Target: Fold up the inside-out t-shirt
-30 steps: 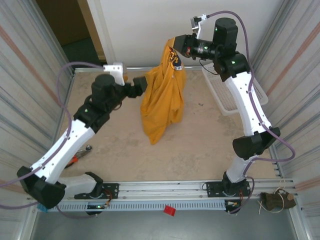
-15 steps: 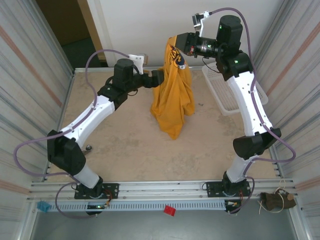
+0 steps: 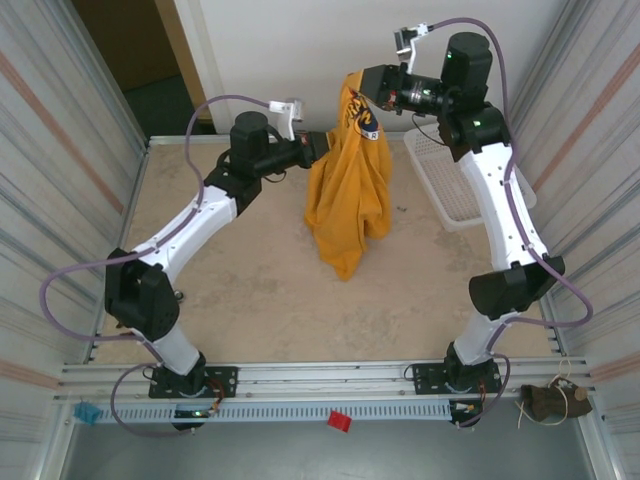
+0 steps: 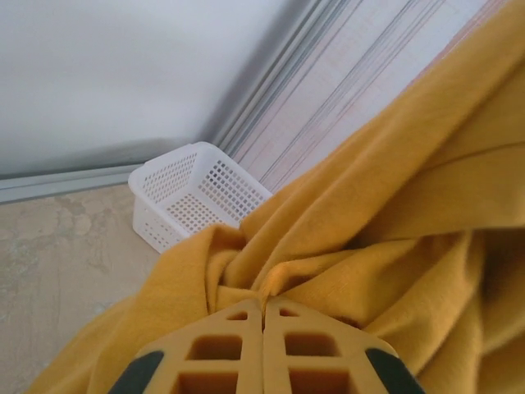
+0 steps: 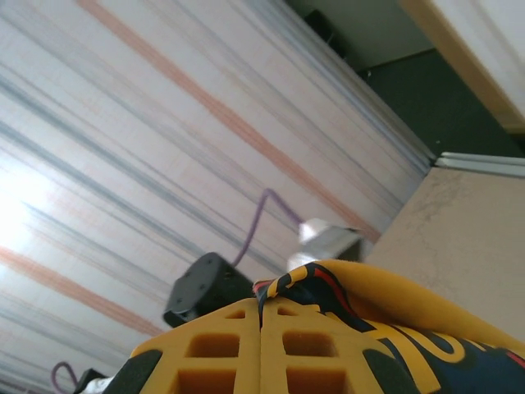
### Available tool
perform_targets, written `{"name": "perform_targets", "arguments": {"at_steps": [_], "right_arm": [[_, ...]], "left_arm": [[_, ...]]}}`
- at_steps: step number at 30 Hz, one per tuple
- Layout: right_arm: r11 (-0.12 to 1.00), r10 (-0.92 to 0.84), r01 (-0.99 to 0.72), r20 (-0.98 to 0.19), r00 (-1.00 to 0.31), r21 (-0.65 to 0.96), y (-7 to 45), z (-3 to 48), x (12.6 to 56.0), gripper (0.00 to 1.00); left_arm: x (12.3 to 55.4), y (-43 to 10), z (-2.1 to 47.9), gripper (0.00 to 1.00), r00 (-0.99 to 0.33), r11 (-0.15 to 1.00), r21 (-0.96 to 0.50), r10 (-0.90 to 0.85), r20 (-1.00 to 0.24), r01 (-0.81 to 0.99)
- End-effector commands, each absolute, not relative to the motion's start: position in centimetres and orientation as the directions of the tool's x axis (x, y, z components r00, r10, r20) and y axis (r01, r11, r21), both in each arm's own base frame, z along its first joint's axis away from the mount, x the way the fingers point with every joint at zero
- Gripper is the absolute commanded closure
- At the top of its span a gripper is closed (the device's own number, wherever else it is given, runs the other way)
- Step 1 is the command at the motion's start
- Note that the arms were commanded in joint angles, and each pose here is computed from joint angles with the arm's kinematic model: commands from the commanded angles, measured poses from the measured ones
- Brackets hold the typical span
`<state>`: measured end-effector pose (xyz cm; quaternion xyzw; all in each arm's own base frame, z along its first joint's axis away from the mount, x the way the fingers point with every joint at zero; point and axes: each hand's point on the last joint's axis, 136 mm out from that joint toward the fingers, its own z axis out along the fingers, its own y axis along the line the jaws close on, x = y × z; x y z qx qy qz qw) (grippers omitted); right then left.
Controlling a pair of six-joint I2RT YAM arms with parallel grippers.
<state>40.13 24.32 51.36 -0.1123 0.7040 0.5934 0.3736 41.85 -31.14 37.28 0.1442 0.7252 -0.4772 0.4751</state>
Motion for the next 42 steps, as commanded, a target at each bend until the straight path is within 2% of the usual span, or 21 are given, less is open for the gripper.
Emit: {"name": "perform_targets", "arguments": {"at_steps": [1, 6, 15, 19, 24, 26, 28, 30, 35, 42], "right_arm": [[0.262, 0.357, -0.646, -0.694, -0.625, 0.717, 21.2, 54.4, 39.1, 1.0], [0.279, 0.41, -0.597, -0.655, -0.634, 0.752, 19.1, 52.3, 39.8, 1.0], [0.292, 0.44, -0.474, -0.556, -0.705, 0.831, 19.2, 46.0, 40.9, 1.0], [0.377, 0.43, -0.403, -0.543, -0.722, 0.834, 19.0, 42.7, 41.5, 1.0], [0.495, 0.396, -0.371, -0.584, -0.709, 0.786, 18.2, 40.4, 41.4, 1.0], [0.529, 0.369, -0.377, -0.606, -0.705, 0.76, 18.2, 40.0, 40.9, 0.79], [0.584, 0.325, -0.392, -0.647, -0.69, 0.711, 18.3, 39.7, 40.2, 0.52], [0.642, 0.268, -0.414, -0.695, -0.667, 0.645, 18.5, 39.6, 39.5, 0.42], [0.74, 0.106, -0.48, -0.786, -0.609, 0.471, 19.9, 39.2, 38.7, 0.3], [0.679, -0.002, -0.598, -0.813, -0.582, 0.426, 24.3, 39.2, 36.6, 0.25]], "left_arm": [[40.9, -26.9, 43.0, 1.0, -0.386, 0.51, -0.528, -0.364, -0.848, 0.679], [39.3, -23.1, 46.9, 1.0, -0.28, 0.494, -0.506, -0.461, -0.842, 0.707], [37.6, -23.8, 47.8, 1.0, -0.26, 0.441, -0.455, -0.434, -0.863, 0.774], [37.3, -24.4, 48.5, 1.0, -0.27, 0.383, -0.448, -0.435, -0.859, 0.808], [37.3, -25.2, 49.3, 1.0, -0.301, 0.329, -0.457, -0.427, -0.853, 0.827], [37.2, -25.4, 49.6, 1.0, -0.314, 0.308, -0.46, -0.421, -0.851, 0.833], [37.1, -25.6, 49.8, 1.0, -0.327, 0.293, -0.464, -0.413, -0.85, 0.836], [37.0, -25.9, 49.9, 1.0, -0.339, 0.281, -0.465, -0.398, -0.852, 0.839], [36.8, -26.5, 50.2, 1.0, -0.362, 0.246, -0.466, -0.371, -0.855, 0.85], [36.9, -26.5, 50.5, 1.0, -0.365, 0.259, -0.471, -0.367, -0.856, 0.843]]}}
